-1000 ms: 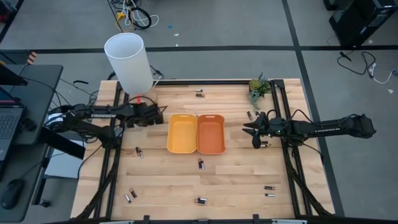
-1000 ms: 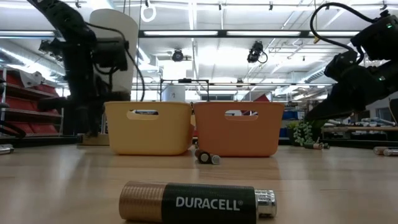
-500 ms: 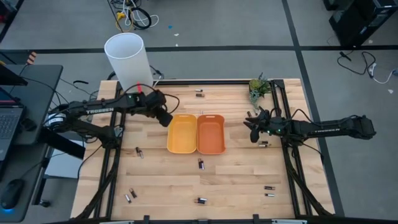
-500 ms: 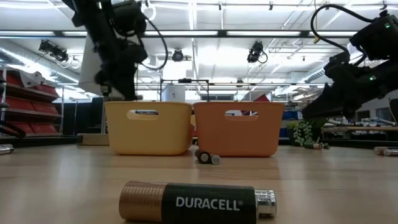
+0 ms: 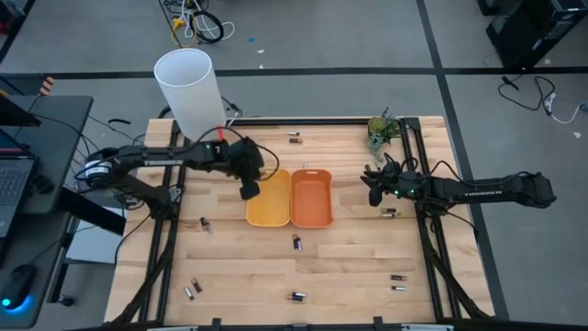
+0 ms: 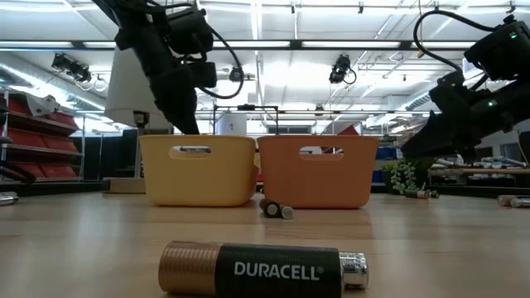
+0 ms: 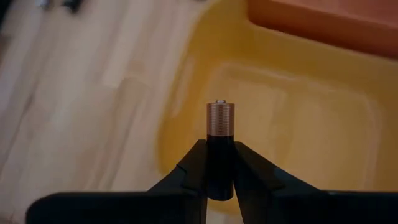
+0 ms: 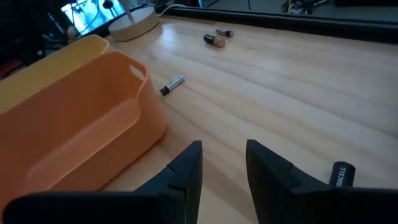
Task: Sort batteries
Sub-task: Put the top left black battery into the yellow bin, then put the top center silver battery into the orange bin
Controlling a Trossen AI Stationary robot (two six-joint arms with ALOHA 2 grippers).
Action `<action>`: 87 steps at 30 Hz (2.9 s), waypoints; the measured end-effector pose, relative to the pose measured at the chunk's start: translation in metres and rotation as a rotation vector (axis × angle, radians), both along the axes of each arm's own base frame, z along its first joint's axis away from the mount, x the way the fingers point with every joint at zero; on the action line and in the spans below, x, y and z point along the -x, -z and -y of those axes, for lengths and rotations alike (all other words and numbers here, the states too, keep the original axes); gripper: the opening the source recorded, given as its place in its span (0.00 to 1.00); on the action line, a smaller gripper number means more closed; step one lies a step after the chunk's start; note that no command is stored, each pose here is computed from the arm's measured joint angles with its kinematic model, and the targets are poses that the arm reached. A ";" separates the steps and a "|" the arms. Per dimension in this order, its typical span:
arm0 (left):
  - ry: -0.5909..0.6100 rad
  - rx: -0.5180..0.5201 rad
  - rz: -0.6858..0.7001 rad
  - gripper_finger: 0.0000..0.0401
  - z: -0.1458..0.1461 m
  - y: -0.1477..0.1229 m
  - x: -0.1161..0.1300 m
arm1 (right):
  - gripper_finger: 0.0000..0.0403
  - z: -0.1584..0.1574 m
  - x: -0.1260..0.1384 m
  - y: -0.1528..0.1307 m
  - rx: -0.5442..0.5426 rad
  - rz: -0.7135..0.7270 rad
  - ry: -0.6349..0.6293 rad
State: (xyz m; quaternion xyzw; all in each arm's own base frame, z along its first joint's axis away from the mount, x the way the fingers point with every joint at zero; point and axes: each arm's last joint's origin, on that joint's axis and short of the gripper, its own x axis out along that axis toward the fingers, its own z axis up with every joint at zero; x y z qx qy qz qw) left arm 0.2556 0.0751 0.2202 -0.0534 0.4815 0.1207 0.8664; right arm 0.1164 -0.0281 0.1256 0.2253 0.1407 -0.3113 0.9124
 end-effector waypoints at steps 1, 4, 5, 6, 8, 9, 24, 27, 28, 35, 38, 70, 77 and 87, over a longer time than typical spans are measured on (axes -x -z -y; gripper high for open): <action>0.027 -0.012 -0.005 0.16 0.003 0.001 -0.002 | 0.27 0.000 0.000 0.000 -0.013 0.009 0.006; 0.078 -0.045 -0.006 0.16 0.009 0.004 -0.008 | 0.27 0.000 0.000 0.000 -0.050 0.033 0.025; 0.094 -0.054 -0.006 0.16 0.011 0.005 -0.009 | 0.27 0.000 0.000 0.000 -0.065 0.043 0.033; 0.103 -0.061 0.002 0.16 0.012 0.005 -0.011 | 0.27 0.000 0.000 0.000 -0.081 0.055 0.042; 0.108 -0.077 0.022 0.18 0.013 0.004 -0.014 | 0.27 0.000 0.000 -0.001 -0.103 0.076 0.057; 0.107 -0.085 0.027 0.19 0.014 0.004 -0.014 | 0.27 0.000 0.000 -0.001 -0.104 0.082 0.069; 0.141 -0.230 0.071 0.46 0.010 0.004 -0.025 | 0.27 0.000 -0.008 -0.023 -0.009 0.293 0.075; 0.106 -0.312 0.102 0.47 0.007 -0.003 -0.028 | 0.27 -0.003 -0.010 -0.025 -0.046 0.332 0.027; 0.094 -0.357 0.110 0.47 0.005 -0.008 -0.030 | 0.27 -0.004 -0.011 -0.025 -0.069 0.350 0.010; 0.073 -0.531 0.058 0.43 -0.020 -0.025 -0.028 | 0.27 -0.015 -0.015 -0.031 -0.138 0.441 -0.079; 0.030 -0.511 0.114 0.40 -0.037 -0.032 -0.026 | 0.26 -0.019 -0.016 -0.032 -0.149 0.430 -0.112; 0.043 -0.443 0.418 0.34 -0.128 -0.034 -0.024 | 0.22 0.180 -0.160 -0.139 0.238 -0.245 -0.250; -0.001 -0.391 0.447 0.34 -0.128 -0.034 -0.025 | 0.30 0.231 -0.195 -0.110 0.215 -0.405 -0.348; -0.066 -0.302 0.438 0.34 -0.117 -0.003 -0.019 | 0.29 0.250 -0.221 -0.064 0.214 -0.573 -0.618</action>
